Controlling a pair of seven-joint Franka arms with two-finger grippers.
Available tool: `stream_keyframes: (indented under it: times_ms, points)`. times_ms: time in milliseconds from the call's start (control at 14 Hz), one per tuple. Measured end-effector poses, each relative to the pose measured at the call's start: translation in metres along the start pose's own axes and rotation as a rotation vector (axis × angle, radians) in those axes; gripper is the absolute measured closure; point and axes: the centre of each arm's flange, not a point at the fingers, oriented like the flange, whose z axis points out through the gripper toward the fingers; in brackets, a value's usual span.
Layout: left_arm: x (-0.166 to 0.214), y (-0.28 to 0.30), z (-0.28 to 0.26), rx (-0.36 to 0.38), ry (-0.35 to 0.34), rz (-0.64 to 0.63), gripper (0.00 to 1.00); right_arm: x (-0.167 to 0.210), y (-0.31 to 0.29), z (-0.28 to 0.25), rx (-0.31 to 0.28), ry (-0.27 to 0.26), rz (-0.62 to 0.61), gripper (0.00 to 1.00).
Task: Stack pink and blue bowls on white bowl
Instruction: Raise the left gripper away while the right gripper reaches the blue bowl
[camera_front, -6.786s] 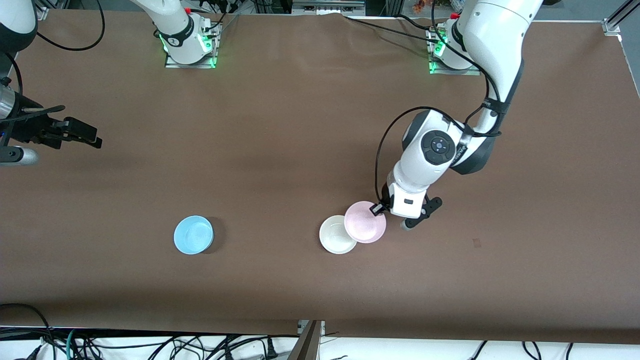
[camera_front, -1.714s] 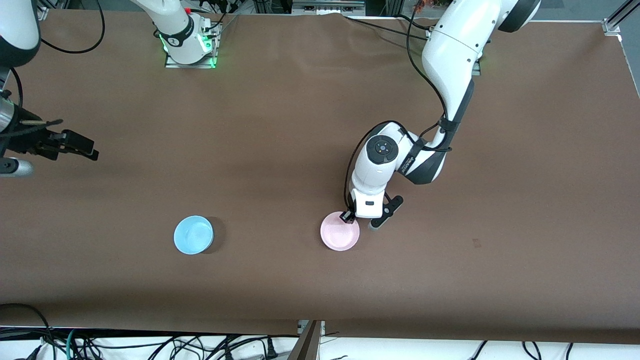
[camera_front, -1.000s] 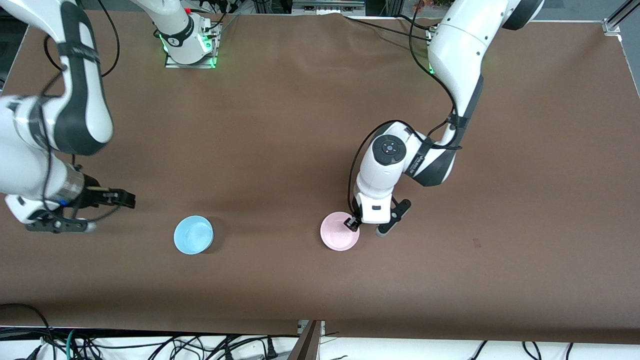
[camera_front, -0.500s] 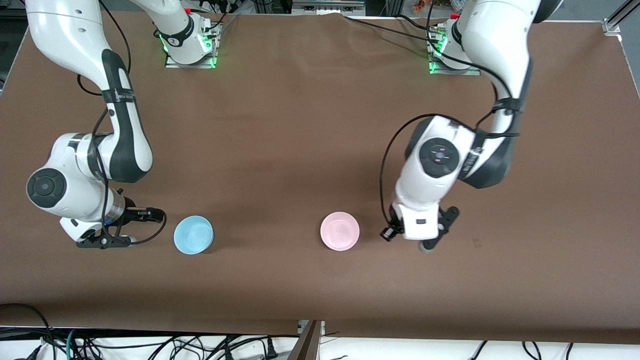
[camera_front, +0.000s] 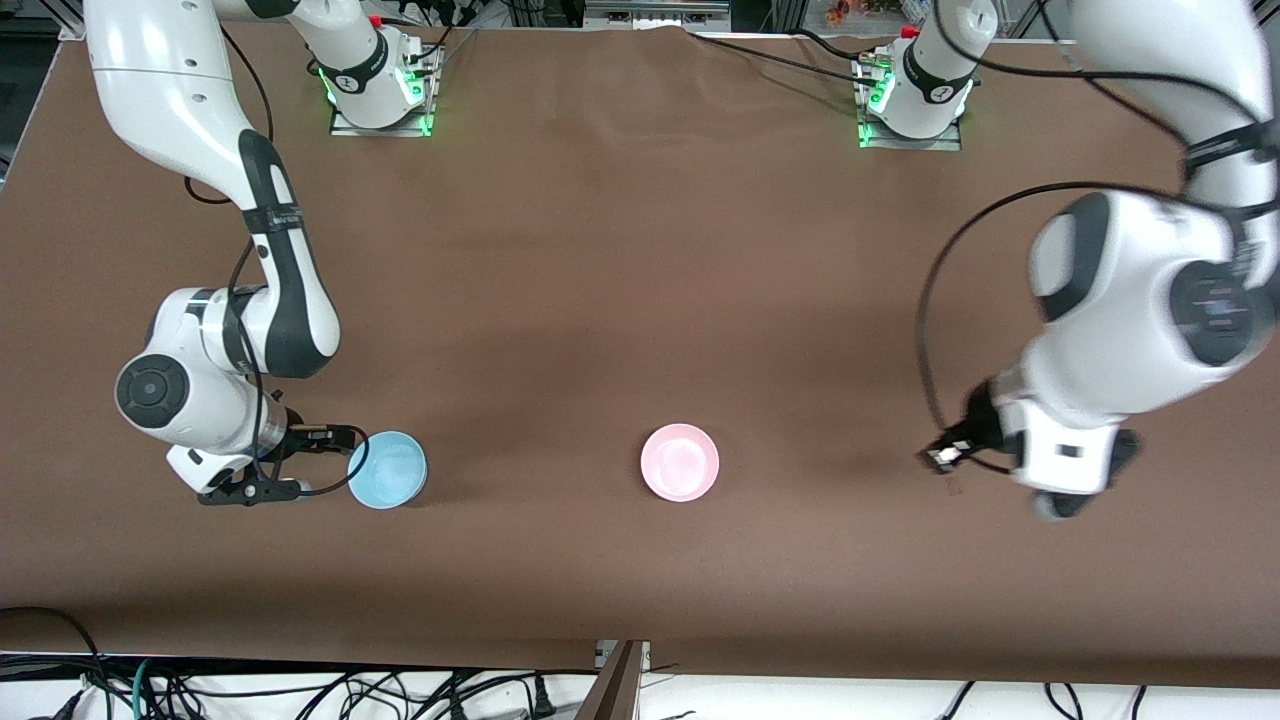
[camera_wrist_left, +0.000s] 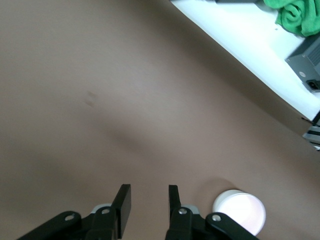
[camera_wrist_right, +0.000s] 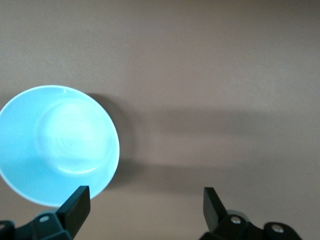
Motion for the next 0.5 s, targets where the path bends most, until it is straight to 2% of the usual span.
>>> stream_keyframes:
  times_ms: [214, 500]
  points:
    - [0.035, -0.056, -0.027, 0.011, -0.012, 0.102, 0.62, 0.004, 0.001, 0.024, 0.014, 0.037, 0.016, 0.0]
    - [0.064, -0.118, -0.039, 0.032, -0.07, 0.258, 0.61, 0.003, 0.001, 0.039, 0.047, 0.032, 0.045, 0.0]
